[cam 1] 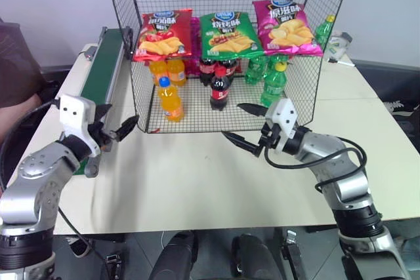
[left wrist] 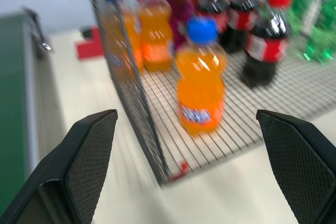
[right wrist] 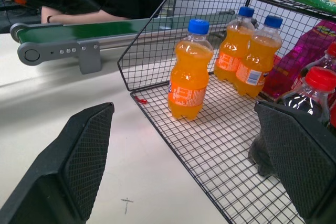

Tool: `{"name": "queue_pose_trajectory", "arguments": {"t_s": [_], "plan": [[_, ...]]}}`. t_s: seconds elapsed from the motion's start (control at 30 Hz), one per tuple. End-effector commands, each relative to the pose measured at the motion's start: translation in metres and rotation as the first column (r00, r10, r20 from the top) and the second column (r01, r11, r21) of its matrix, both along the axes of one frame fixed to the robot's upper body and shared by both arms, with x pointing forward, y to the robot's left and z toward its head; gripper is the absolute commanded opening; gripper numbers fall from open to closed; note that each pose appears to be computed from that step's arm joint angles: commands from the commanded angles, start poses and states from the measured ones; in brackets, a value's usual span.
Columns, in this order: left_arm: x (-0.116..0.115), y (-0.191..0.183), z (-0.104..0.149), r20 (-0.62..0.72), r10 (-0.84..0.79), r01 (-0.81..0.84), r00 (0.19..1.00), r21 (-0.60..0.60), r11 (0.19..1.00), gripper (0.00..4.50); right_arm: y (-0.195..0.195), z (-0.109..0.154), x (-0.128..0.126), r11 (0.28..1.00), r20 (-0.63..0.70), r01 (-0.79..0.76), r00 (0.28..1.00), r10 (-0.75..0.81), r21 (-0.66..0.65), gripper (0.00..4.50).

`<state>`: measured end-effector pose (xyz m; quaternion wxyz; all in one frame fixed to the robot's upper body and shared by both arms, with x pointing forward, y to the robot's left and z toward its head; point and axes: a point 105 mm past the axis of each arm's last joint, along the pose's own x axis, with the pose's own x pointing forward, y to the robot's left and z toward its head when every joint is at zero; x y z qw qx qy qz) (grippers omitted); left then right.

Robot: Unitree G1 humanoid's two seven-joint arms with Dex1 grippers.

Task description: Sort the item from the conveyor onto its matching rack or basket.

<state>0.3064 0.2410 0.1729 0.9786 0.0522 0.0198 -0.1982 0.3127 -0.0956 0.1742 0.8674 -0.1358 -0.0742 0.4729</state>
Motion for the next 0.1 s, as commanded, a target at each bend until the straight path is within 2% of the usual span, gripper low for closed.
{"name": "queue_pose_trajectory", "arguments": {"t_s": [0.03,0.1], "plan": [[-0.0061,0.0005,0.0177,0.049,-0.015,0.015,0.999,0.012,1.0,4.43,-0.0023,0.0113,-0.0027,1.0,0.041,-0.005,0.999,0.004,0.011,4.5],[-0.0074,-0.0014,0.0178,0.047,-0.03,0.029,0.998,0.016,0.999,4.43,-0.0026,0.0112,-0.0028,1.0,0.04,-0.004,0.999,0.004,0.01,4.5]]}}
